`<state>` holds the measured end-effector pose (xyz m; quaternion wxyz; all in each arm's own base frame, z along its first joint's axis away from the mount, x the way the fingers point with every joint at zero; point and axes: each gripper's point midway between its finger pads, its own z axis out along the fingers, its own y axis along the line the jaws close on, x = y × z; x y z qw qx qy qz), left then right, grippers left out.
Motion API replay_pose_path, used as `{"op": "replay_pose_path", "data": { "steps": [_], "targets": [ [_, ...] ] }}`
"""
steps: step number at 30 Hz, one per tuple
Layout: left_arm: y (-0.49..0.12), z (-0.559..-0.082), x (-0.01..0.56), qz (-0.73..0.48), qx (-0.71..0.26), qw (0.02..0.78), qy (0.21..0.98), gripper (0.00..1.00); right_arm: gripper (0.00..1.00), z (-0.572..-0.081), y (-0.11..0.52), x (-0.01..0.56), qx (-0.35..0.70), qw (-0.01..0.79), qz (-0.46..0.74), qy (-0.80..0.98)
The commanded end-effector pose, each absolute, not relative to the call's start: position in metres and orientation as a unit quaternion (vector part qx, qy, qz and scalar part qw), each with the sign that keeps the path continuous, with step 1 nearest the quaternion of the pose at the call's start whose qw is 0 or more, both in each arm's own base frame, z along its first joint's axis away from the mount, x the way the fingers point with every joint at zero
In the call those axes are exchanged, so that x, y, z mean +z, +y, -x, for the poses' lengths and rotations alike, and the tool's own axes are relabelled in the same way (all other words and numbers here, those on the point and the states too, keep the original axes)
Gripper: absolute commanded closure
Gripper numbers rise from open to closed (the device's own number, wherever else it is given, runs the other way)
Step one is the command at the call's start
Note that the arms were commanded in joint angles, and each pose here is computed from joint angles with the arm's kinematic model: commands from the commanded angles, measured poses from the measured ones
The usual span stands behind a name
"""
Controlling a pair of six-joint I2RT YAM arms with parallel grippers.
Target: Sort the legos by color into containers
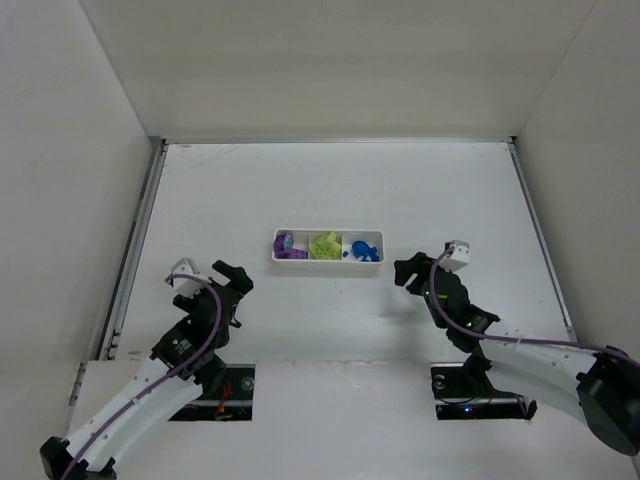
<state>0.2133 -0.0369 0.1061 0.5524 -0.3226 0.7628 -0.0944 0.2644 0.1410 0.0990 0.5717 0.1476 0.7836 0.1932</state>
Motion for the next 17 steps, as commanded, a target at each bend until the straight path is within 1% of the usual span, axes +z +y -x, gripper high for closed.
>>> {"op": "replay_pose_path", "data": {
  "steps": [1, 17],
  "targets": [
    [-0.033, -0.215, 0.105, 0.331, -0.091, 0.554, 0.758, 0.0, 0.29, -0.272, 0.143, 0.115, 0.201, 0.586, -0.163, 0.768],
    [-0.045, -0.221, 0.098, 0.293, -0.085, 0.557, 0.773, 0.0, 0.27, -0.272, 0.146, 0.114, 0.198, 0.583, -0.158, 0.772]
  ]
}}
